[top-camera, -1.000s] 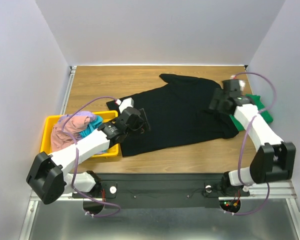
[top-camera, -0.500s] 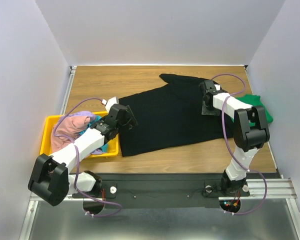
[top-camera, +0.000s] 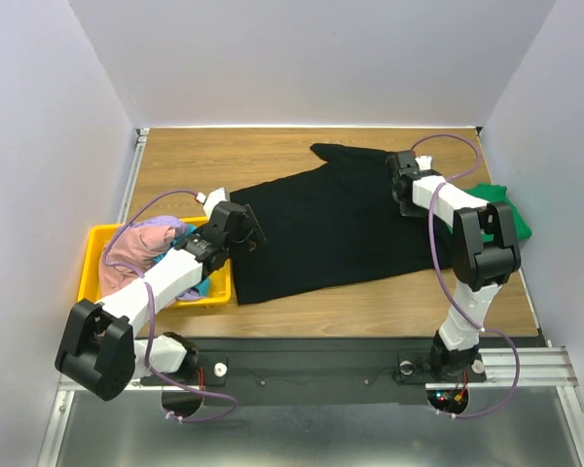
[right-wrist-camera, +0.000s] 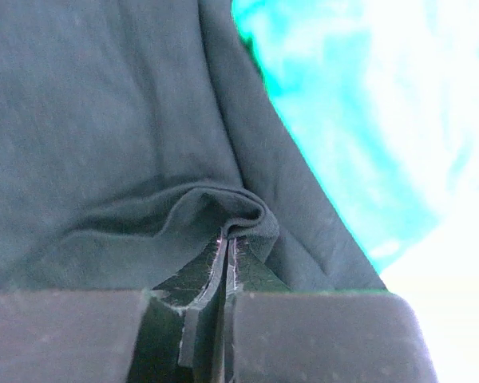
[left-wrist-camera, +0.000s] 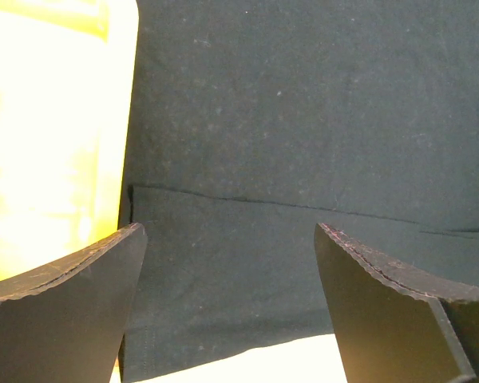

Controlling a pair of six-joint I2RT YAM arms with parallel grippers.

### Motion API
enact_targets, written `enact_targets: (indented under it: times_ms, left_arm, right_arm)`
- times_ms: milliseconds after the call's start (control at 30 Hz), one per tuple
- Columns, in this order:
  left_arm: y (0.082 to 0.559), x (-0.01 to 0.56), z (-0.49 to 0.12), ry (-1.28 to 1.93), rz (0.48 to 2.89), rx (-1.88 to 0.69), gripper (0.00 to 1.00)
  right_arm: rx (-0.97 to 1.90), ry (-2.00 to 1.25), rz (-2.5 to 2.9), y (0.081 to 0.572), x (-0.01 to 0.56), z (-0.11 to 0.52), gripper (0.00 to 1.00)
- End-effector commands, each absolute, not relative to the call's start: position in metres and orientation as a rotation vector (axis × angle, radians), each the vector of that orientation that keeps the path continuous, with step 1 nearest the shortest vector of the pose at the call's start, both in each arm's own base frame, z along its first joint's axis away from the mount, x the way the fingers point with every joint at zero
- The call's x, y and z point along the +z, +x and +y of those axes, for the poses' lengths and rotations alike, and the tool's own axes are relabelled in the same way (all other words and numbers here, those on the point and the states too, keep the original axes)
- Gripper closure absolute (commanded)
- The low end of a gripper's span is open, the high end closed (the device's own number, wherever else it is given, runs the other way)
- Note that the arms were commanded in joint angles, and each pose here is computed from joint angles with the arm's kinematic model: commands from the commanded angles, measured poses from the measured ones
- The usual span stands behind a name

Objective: Fold and stack the t-shirts
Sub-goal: Fold the tshirt

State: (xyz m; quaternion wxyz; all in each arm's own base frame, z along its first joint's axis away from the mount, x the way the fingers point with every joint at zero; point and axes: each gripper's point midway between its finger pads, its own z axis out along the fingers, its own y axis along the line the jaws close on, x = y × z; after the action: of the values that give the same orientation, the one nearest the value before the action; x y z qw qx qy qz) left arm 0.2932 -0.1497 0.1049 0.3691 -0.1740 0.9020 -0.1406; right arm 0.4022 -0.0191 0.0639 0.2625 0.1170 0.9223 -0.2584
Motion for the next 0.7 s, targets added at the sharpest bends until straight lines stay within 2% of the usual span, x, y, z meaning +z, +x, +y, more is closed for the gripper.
enact_targets:
  times_ms: [0,300,433,467,600,633,667]
  left_arm:
    - [0.301,0.112,-0.146,-0.44,2.281,-0.344,0.01]
    - [0.3,0.11,-0.139,-0.453,2.281,-0.326,0.01]
    - [0.3,0.109,-0.139,-0.45,2.282,-0.326,0.01]
    - [0.3,0.108,-0.139,-0.449,2.286,-0.326,0.01]
    - [0.3,0.109,-0.139,-0.448,2.283,-0.331,0.02]
    - [0.3,0.11,-0.141,-0.447,2.28,-0.342,0.01]
    - [0.301,0.112,-0.141,-0.446,2.275,-0.345,0.01]
  right_arm:
    - [-0.787,0.316,2.398,0.427,0.088,-0.032,1.0]
    - [-0.888,0.139,2.411,0.444,0.098,-0.039,0.99]
    - [-0.998,0.019,2.425,0.45,0.098,-0.047,0.85]
    - [-1.016,0.003,2.428,0.455,0.094,-0.047,0.73]
    - [-1.089,-0.009,2.399,0.465,0.101,-0.053,0.4]
    - [-1.076,-0.006,2.396,0.467,0.102,-0.051,0.29]
    - [-1.055,0.012,2.381,0.47,0.11,-0.051,0.26]
